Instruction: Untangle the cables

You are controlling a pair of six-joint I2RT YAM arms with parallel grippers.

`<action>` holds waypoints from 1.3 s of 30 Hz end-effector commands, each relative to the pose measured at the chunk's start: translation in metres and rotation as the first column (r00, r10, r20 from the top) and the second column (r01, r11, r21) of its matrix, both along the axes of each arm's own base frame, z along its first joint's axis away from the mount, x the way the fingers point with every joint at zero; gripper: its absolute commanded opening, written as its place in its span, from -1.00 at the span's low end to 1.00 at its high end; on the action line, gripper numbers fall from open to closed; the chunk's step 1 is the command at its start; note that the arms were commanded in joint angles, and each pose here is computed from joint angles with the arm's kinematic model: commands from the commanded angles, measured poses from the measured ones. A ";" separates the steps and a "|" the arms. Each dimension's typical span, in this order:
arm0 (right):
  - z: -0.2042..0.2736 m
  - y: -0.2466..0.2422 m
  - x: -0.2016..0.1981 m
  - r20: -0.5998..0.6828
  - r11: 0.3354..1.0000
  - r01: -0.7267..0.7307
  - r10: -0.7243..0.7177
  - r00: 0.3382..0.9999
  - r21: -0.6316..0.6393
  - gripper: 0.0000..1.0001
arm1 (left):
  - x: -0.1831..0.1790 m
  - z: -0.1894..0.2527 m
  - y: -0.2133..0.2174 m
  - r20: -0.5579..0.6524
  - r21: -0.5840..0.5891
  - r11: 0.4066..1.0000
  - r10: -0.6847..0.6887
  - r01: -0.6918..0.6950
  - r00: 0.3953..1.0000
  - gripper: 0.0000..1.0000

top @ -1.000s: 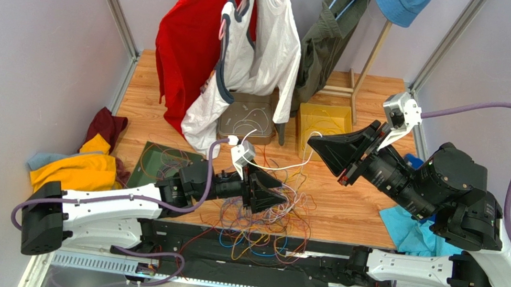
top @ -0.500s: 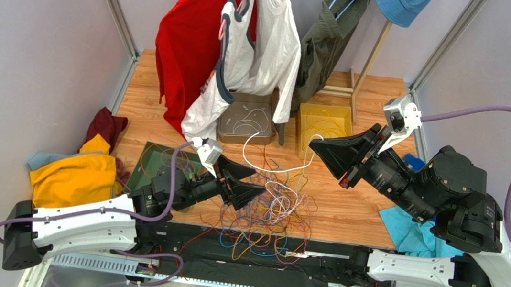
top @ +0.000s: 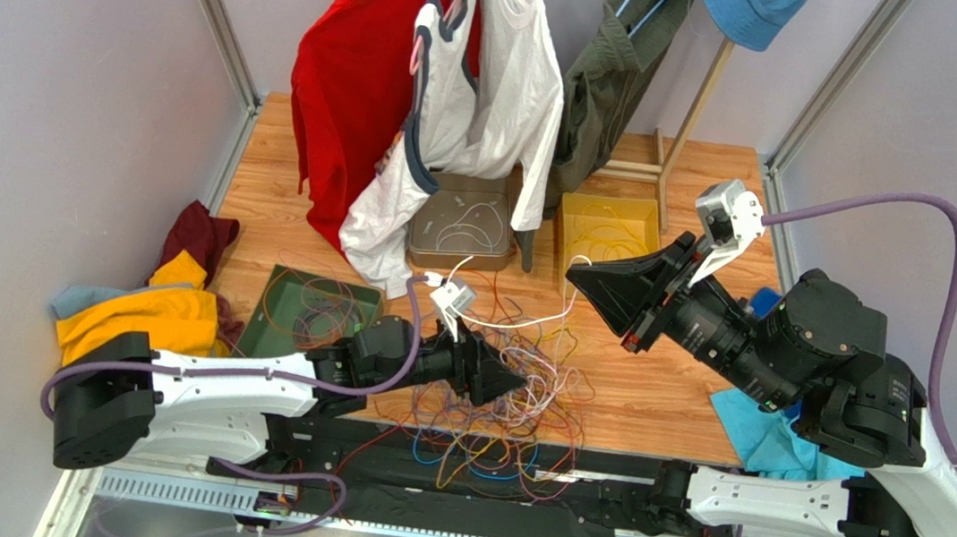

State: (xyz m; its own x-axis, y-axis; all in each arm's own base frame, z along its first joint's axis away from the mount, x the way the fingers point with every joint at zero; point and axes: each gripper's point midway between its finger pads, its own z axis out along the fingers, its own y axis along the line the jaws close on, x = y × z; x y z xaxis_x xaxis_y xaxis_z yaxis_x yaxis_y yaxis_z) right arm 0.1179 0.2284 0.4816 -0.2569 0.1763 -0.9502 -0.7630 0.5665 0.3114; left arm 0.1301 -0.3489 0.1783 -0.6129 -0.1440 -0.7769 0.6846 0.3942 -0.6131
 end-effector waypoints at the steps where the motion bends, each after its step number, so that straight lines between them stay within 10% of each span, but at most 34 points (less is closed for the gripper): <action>1: 0.012 -0.001 -0.002 0.009 0.999 -0.008 0.007 1.000 0.049 -1.00 | -0.007 0.045 -0.009 0.045 -0.185 0.981 -0.044 0.051 0.998 0.51; 8: 0.012 -0.004 -0.004 0.008 0.999 -0.009 0.009 1.000 0.050 -1.00 | 0.004 0.042 -0.014 0.041 -0.163 0.987 -0.002 0.008 0.999 -1.00; 18: 0.006 -0.053 -0.001 -0.003 0.991 0.091 -0.091 0.996 0.094 -1.00 | 0.068 0.020 0.097 0.003 0.111 0.874 0.476 -0.473 0.879 -1.00; 22: -0.025 -0.073 -0.001 -0.037 0.985 0.133 -0.129 0.991 0.113 -0.34 | 0.061 0.116 0.148 0.130 -0.039 0.838 0.545 -0.545 0.829 -1.00; 28: -0.086 -0.068 0.002 -0.113 0.982 0.166 -0.155 0.981 0.092 0.11 | 0.045 0.224 0.155 0.228 -0.084 0.877 0.478 -0.472 0.848 -1.00; 39: -0.138 0.001 -0.007 -0.149 0.997 0.006 0.005 0.989 0.074 0.20 | 0.017 0.312 0.081 0.236 -0.153 0.979 0.170 -0.136 0.957 -1.00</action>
State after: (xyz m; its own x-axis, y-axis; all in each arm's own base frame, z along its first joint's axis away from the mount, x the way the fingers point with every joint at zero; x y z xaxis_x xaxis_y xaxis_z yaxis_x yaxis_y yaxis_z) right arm 0.1166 0.2010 0.3173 -0.4025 0.1612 -0.9011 -0.6457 0.6477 0.4043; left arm 0.1633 -0.2396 0.4825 -0.3107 -0.4290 -0.8482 0.6792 0.5240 -0.5139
